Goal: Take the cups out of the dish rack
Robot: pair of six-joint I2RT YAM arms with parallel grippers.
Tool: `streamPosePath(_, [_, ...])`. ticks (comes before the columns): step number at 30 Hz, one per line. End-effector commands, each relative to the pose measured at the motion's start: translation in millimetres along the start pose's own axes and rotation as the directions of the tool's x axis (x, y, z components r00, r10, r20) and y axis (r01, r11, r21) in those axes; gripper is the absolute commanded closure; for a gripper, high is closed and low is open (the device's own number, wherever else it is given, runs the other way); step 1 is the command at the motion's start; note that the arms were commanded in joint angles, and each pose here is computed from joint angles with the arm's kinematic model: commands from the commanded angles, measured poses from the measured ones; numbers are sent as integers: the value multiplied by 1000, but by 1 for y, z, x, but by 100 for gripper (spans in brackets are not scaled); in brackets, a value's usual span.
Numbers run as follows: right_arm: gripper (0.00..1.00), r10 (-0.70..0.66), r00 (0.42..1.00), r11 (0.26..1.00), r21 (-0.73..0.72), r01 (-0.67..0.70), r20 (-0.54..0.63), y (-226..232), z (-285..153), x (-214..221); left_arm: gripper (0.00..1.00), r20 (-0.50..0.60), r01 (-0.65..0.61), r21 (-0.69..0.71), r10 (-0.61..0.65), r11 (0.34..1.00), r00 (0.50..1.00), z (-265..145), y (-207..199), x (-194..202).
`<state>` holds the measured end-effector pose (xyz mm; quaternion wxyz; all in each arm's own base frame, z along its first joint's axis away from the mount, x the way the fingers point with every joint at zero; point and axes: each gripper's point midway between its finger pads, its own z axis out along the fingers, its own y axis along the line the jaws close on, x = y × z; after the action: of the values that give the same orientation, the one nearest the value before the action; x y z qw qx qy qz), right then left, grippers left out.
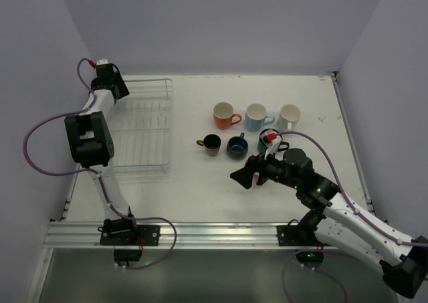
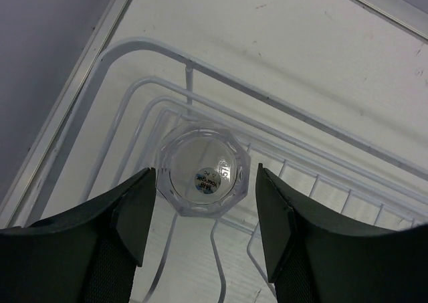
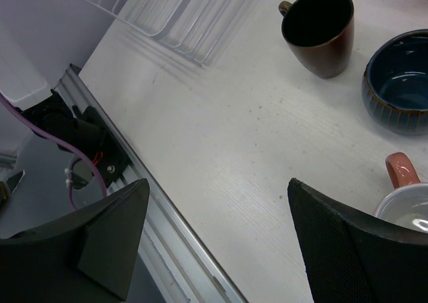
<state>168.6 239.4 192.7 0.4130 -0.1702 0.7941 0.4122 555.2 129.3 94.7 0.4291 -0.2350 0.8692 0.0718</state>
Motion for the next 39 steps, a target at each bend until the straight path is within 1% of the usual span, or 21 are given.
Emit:
streamPosePath(1, [14,-20,1000,999,-37,20,13,7,4,-6,34,88,-1,-8,2,1000,996,7,3,-31])
streamPosePath(2, [14,-21,1000,999,-36,21,14,7,4,-7,36,87,-1,-4,2,1000,996,8,3,-30])
streamPosePath(3, [14,-20,1000,999,-34,20,10,7,6,-7,43,87,-2,1,1,1000,996,10,2,-29])
streamPosePath(8, [14,-17,1000,999,-41,16,-6,8,9,-6,62,95,2,19,-4,1000,995,10,-2,-31])
streamPosePath(9, [14,-15,1000,999,-42,15,-6,9,9,-6,69,102,3,24,-6,1000,995,7,-2,-33])
streamPosePath(11, [14,-14,1000,999,-43,14,-2,9,10,-8,77,120,10,43,-15,999,993,0,-6,-39])
streamPosePath(13, [14,-12,1000,999,-48,12,-3,10,11,-8,80,118,17,67,-25,998,993,-4,-9,-37])
streamPosePath(17, [14,-13,1000,998,-65,13,5,15,13,-13,87,151,33,125,-52,992,987,-27,-19,-54])
streamPosePath(20, [14,-10,1000,997,-75,11,16,17,15,-17,90,207,40,178,-77,983,975,-58,-26,-80])
streamPosePath(26, [14,8,998,994,-112,-2,54,26,20,-29,95,244,100,275,-170,956,955,-109,-37,-102])
streamPosePath(28, [14,13,997,990,-140,-2,77,33,21,-37,96,224,131,350,-218,928,950,-126,-49,-105])
streamPosePath(29, [14,22,996,988,-151,-9,85,37,20,-40,97,235,137,380,-239,915,942,-144,-53,-112])
streamPosePath(30, [14,25,995,987,-161,-10,97,39,20,-45,98,190,146,438,-251,887,949,-152,-62,-101])
streamPosePath(31, [14,25,993,983,-182,-3,118,45,17,-51,98,151,172,497,-280,851,948,-165,-78,-96])
streamPosePath(32, [14,36,991,981,-193,-11,126,49,16,-54,98,157,153,554,-283,818,946,-189,-90,-100])
streamPosePath(34, [14,42,986,975,-220,-5,162,58,9,-66,98,95,151,633,-270,759,958,-218,-120,-78])
streamPosePath(35, [14,55,983,974,-228,-13,176,60,8,-70,98,117,126,673,-274,729,955,-248,-127,-82])
streamPosePath(36, [15,63,978,972,-236,-14,199,62,6,-75,98,99,127,705,-274,698,957,-265,-137,-76])
streamPosePath(37, [15,77,974,970,-244,-23,215,64,4,-80,98,63,131,730,-257,670,964,-277,-149,-57])
streamPosePath(38, [15,87,971,967,-252,-28,224,67,4,-83,98,91,115,765,-283,634,955,-305,-147,-64])
streamPosePath(39, [15,92,967,965,-262,-28,236,70,3,-89,98,44,133,812,-286,569,957,-327,-160,-53])
